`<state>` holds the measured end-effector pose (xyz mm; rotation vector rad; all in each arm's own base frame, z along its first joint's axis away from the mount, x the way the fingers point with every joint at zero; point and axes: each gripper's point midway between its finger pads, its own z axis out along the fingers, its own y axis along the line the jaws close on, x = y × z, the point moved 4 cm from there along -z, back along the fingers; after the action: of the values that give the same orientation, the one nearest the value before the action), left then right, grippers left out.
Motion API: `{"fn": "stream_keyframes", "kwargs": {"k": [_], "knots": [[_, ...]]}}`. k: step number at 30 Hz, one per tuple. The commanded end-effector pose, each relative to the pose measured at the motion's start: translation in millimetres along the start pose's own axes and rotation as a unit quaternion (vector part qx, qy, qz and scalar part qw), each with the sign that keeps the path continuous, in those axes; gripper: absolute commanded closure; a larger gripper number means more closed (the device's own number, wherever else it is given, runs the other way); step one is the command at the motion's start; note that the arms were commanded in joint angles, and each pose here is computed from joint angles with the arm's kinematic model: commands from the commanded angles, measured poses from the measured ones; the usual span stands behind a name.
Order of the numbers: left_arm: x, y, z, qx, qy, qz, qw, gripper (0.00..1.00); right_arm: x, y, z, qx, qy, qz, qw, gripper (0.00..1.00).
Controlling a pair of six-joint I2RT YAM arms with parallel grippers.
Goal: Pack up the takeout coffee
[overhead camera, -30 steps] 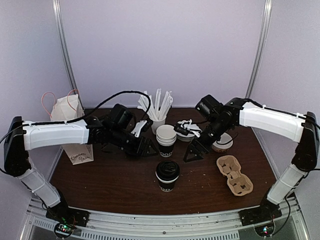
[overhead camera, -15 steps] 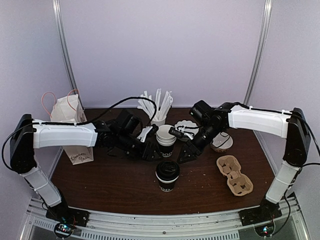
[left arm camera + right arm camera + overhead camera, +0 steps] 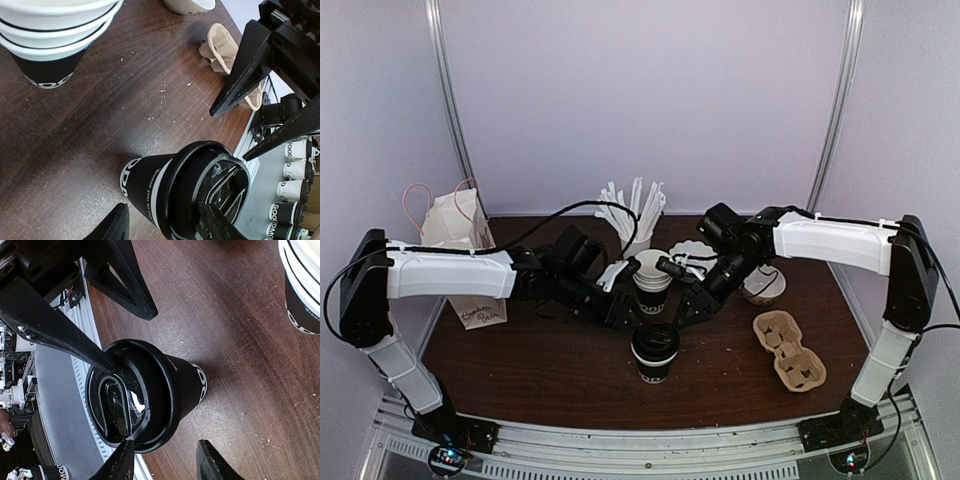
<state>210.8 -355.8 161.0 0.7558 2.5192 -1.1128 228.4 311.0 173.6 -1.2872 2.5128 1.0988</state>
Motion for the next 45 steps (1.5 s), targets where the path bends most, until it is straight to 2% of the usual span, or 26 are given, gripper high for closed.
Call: {"fn": "stream_keyframes", "kwargs": {"k": [1,22,31,35,39,45], "knots": [[-1.0,-7.6,-4.3,0.016,-0.012,0.014,1.0,0.48,3.1,-0.1,5.1,-0.007,0.005,-0.001,1.0,0.54],[3.7,-15.2,-11.0,0.021,-0.01,0.023,0.999,0.44,6.6,11.8,10.1,-0.004,0.026,-0.023,0.999,0.5],[10.6,-19.1,-3.2,0.02,0.011,0.036,0.999,0.44,12.2,26.6,-10.2,-0.009,0.0,-0.044,0.999,0.31],[11.9,-17.2,1.2,0.018,0.018,0.038,0.999,0.43,21.3,23.0,-7.1,-0.004,0.008,-0.038,0.999,0.27],[12.6,-15.9,4.1,0.018,0.022,0.037,0.999,0.44,35.2,18.8,6.4,-0.021,0.02,-0.022,0.999,0.28],[15.5,-13.0,6.0,0.014,0.025,0.034,0.999,0.46,31.7,18.8,16.6,-0.043,0.018,-0.009,0.999,0.3]]}}
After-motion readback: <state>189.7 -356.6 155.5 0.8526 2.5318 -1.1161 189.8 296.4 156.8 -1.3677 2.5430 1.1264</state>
